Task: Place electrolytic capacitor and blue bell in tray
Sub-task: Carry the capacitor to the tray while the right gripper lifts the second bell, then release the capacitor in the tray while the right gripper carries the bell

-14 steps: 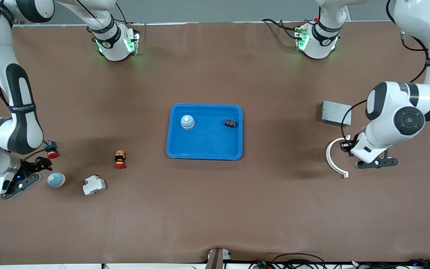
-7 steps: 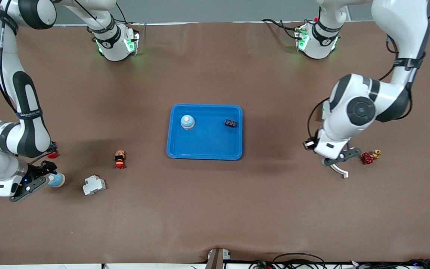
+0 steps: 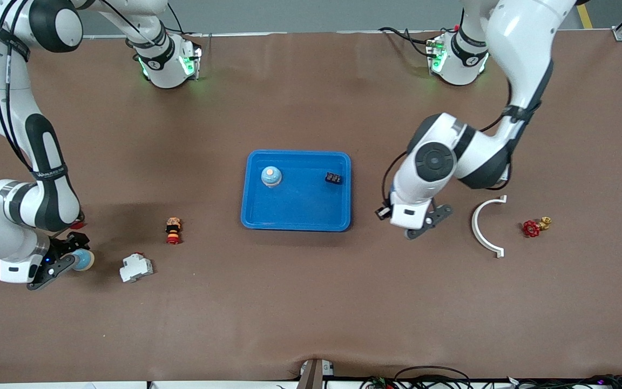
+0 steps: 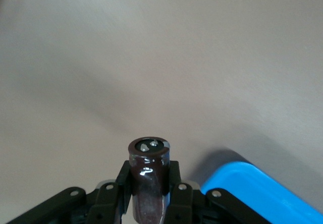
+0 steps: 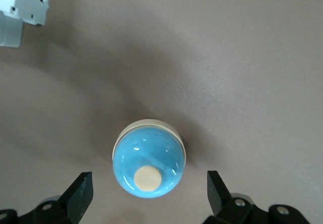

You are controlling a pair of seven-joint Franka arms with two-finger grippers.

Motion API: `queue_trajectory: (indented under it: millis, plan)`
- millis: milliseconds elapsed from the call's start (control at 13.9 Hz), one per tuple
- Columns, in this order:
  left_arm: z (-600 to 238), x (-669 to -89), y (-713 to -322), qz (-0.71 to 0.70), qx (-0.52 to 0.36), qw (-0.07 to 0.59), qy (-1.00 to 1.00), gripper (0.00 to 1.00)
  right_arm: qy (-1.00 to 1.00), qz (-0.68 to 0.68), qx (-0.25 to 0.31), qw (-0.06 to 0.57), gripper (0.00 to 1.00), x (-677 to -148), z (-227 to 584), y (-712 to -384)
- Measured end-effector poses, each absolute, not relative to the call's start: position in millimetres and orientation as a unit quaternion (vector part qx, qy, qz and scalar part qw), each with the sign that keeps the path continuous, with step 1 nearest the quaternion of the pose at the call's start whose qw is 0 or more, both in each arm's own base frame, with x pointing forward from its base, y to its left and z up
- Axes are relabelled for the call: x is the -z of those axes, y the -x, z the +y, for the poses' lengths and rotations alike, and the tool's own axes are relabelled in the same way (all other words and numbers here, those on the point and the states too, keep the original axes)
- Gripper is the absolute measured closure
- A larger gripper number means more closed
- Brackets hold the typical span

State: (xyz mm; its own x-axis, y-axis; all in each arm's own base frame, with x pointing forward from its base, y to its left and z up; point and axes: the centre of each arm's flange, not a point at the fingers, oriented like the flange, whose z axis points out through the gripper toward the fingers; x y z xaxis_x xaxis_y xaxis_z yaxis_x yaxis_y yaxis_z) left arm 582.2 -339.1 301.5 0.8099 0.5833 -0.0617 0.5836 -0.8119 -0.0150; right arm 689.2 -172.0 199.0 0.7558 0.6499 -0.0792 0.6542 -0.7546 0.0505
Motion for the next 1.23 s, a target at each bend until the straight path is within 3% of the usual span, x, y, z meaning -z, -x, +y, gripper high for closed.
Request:
queue_trajectory:
  millis: [433,866,938,1082,1226]
  plan:
    - [-422.5,-264.0,-573.7,0.384,0.042,0.035,-0.922,0.68,-0.936,0.349,0.03,0.036,0.0,-183.4,-171.4,-688.1]
    - [-452.9,-213.5,-559.9,0.407,0.024,0.046,-0.912,0.68,-0.935,0.351,0.023,0.039,0.0,-174.9,-169.6,-689.5]
    - [-456.1,-207.9,-557.3,0.408,0.024,0.044,-0.912,0.68,-0.935,0.352,0.022,0.038,0.07,-174.8,-168.2,-689.8]
    - [-459.4,-203.8,-554.7,0.407,0.024,0.043,-0.912,0.68,-0.934,0.354,0.021,0.038,0.3,-175.3,-166.3,-690.6]
    - [-463.0,-204.7,-552.5,0.408,0.024,0.044,-0.912,0.68,-0.934,0.354,0.02,0.038,0.34,-176.2,-166.0,-691.6]
